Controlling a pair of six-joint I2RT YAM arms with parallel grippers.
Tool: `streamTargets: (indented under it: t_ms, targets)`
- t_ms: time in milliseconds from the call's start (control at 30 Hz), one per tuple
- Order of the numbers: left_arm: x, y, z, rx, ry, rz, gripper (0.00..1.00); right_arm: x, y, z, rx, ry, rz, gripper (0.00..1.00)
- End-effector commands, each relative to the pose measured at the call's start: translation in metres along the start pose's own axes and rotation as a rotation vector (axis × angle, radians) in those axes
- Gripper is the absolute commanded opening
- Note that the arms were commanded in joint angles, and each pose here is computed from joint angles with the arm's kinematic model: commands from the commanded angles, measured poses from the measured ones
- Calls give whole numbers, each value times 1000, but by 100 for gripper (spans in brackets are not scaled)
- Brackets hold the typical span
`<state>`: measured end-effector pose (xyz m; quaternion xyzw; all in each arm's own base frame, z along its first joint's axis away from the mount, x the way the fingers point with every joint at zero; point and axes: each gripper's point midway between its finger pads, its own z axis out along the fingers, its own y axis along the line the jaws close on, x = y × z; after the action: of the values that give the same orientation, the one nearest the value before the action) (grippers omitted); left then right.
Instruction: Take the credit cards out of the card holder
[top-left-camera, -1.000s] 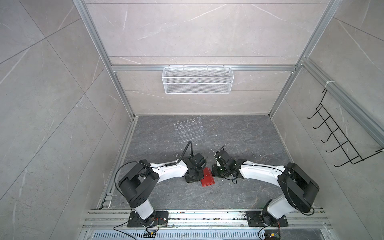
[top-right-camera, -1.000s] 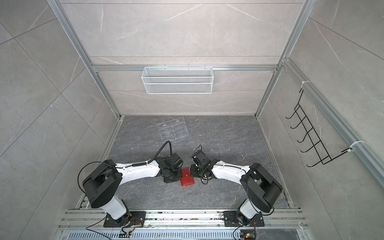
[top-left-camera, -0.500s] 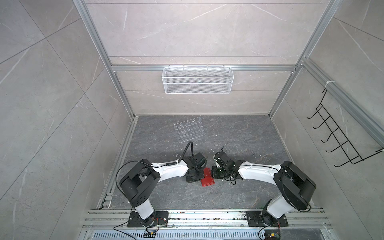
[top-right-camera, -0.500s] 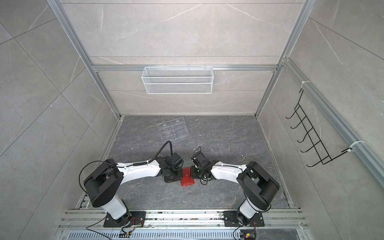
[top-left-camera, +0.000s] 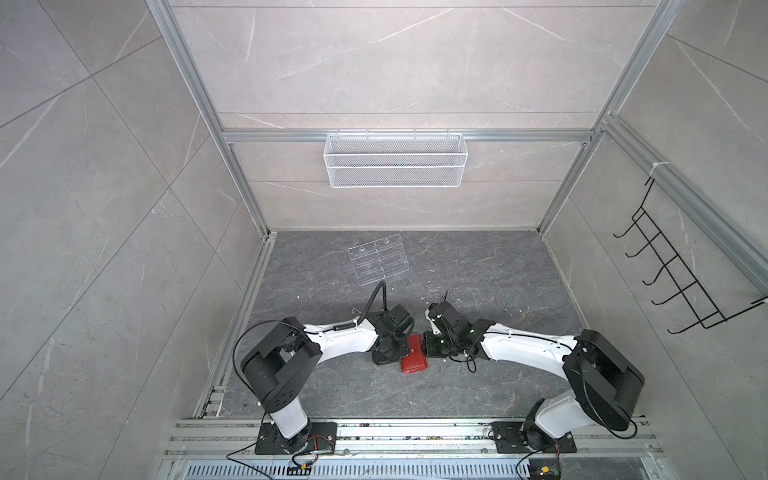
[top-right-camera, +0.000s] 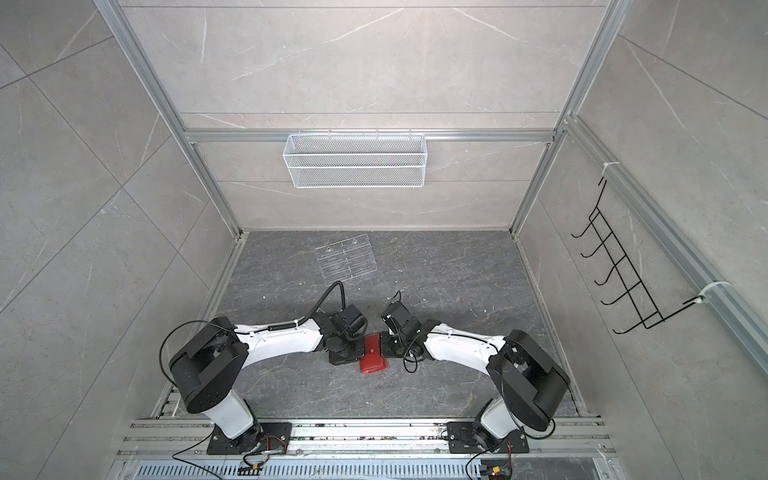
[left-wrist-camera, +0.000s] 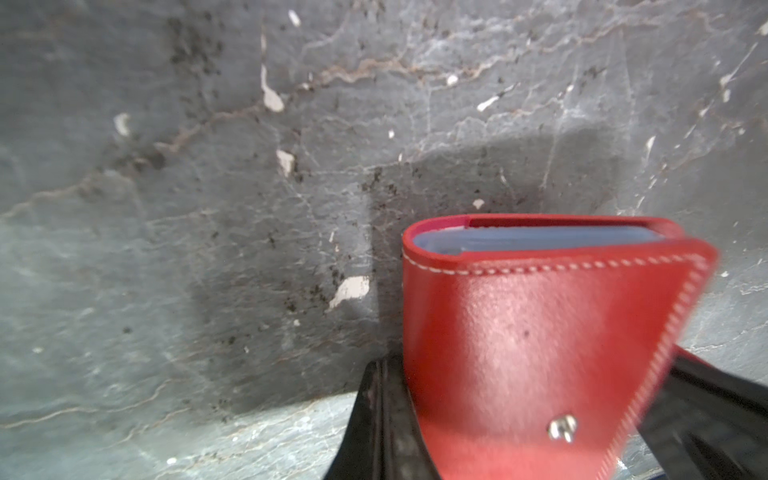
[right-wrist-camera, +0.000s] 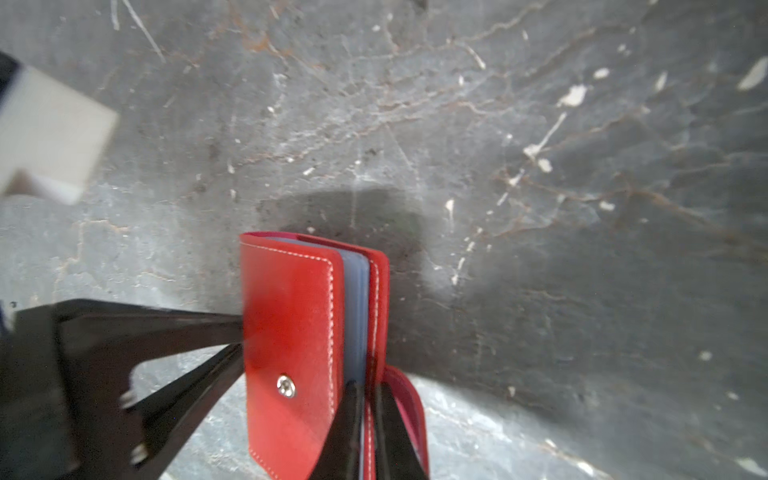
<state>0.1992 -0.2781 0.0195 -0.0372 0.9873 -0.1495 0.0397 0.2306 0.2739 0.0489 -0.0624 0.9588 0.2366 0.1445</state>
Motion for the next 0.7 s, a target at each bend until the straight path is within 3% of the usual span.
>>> streamTargets:
  t_ms: [0, 133, 433, 667]
  targets:
    - [-1, -4, 2, 2, 10, 14, 0, -5, 19, -12, -33, -10, -38, 13]
    - [-3, -6, -2, 10, 3, 18, 0, -7, 14, -14, 17, -5, -51, 14]
    - [-6, -3, -9, 0, -20, 6, 1, -10, 24, -16, -22, -8, -66, 16]
    - [-21, 4, -40, 46, -113, -75, 14, -11, 44, -12, -132, -9, -54, 18]
